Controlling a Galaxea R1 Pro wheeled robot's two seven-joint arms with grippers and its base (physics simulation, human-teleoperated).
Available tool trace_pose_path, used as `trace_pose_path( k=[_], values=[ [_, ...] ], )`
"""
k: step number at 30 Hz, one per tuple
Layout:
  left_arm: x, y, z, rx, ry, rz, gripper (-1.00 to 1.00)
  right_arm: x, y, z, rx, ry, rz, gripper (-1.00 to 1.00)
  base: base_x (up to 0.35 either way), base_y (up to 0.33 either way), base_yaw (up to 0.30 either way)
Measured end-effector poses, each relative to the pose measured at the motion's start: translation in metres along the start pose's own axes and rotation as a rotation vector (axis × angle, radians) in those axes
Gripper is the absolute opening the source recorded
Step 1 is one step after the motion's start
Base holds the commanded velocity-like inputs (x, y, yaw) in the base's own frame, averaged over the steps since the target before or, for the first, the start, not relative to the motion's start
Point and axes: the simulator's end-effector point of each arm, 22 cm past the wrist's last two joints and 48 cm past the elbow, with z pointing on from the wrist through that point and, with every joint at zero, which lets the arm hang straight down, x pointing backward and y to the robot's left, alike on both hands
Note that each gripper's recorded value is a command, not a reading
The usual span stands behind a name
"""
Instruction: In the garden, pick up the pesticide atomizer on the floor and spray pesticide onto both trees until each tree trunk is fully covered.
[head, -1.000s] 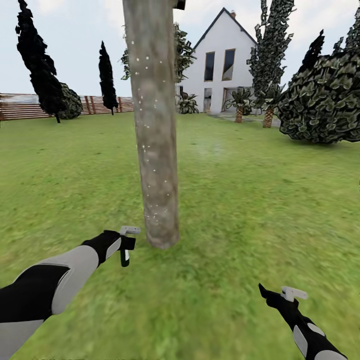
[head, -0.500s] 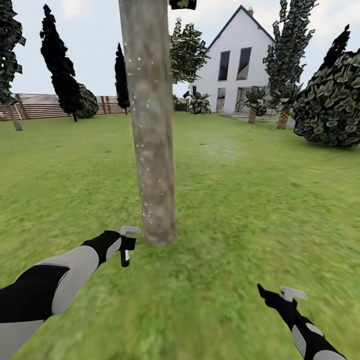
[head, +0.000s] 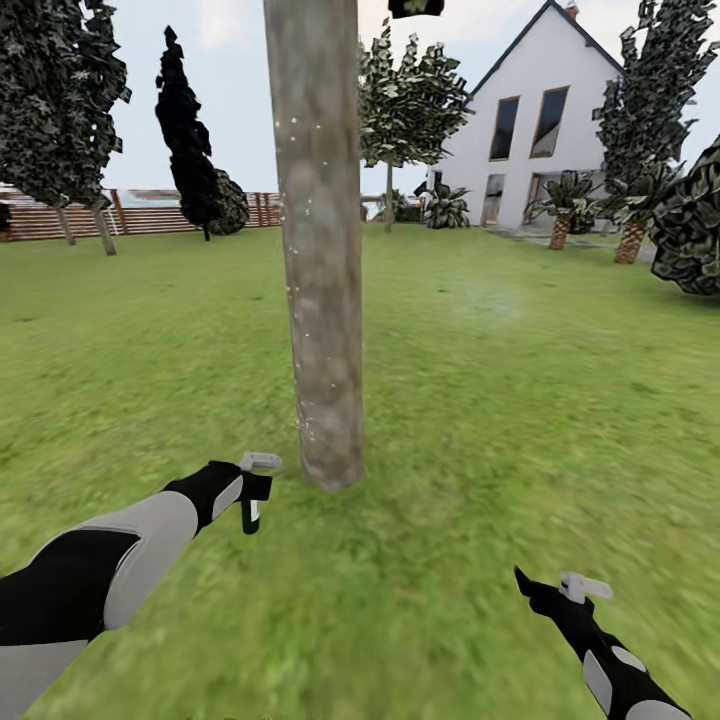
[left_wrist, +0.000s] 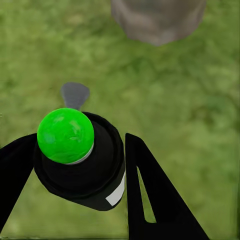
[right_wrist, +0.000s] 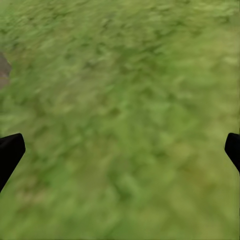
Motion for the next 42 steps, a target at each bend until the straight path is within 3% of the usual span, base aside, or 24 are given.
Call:
trace_pose_path(
  k=[15,28,32,36,38,40,42],
  values=[
    [0.0,0.0,0.0,0.0,0.0,0.0,-1.0,0.0,0.0,0.0,0.0,0.0,0.0,1.0,0.042,-0.276,0.217],
    [-0.001,-0.016,0.0,0.02,-0.001,0.008,-1.0,0.0,-0.001,0.0,0.001,0.0,-0.001,1.0,0.162,-0.251,0.193],
    [0.011,-0.035,0.004,0.044,0.016,0.012,-1.0,-0.003,-0.006,0.0,0.007,-0.004,-0.003,1.0,0.004,-0.328,0.228],
    [0.018,-0.089,0.003,0.11,0.022,0.032,-1.0,-0.004,-0.008,-0.001,0.01,-0.005,-0.003,1.0,0.0,-0.33,0.184],
    [-0.006,-0.094,-0.003,0.115,-0.021,0.037,-1.0,-0.004,-0.008,-0.001,0.011,-0.006,-0.002,1.0,0.014,-0.33,-0.011],
    [-0.058,-0.097,-0.022,0.117,-0.092,0.038,-1.0,-0.004,-0.008,-0.001,0.011,-0.007,-0.002,1.0,0.073,-0.323,-0.217],
    [-0.08,-0.096,-0.032,0.116,-0.13,0.039,-1.0,-0.004,-0.008,-0.001,0.011,-0.007,-0.001,1.0,0.075,-0.216,-0.269]
  ],
)
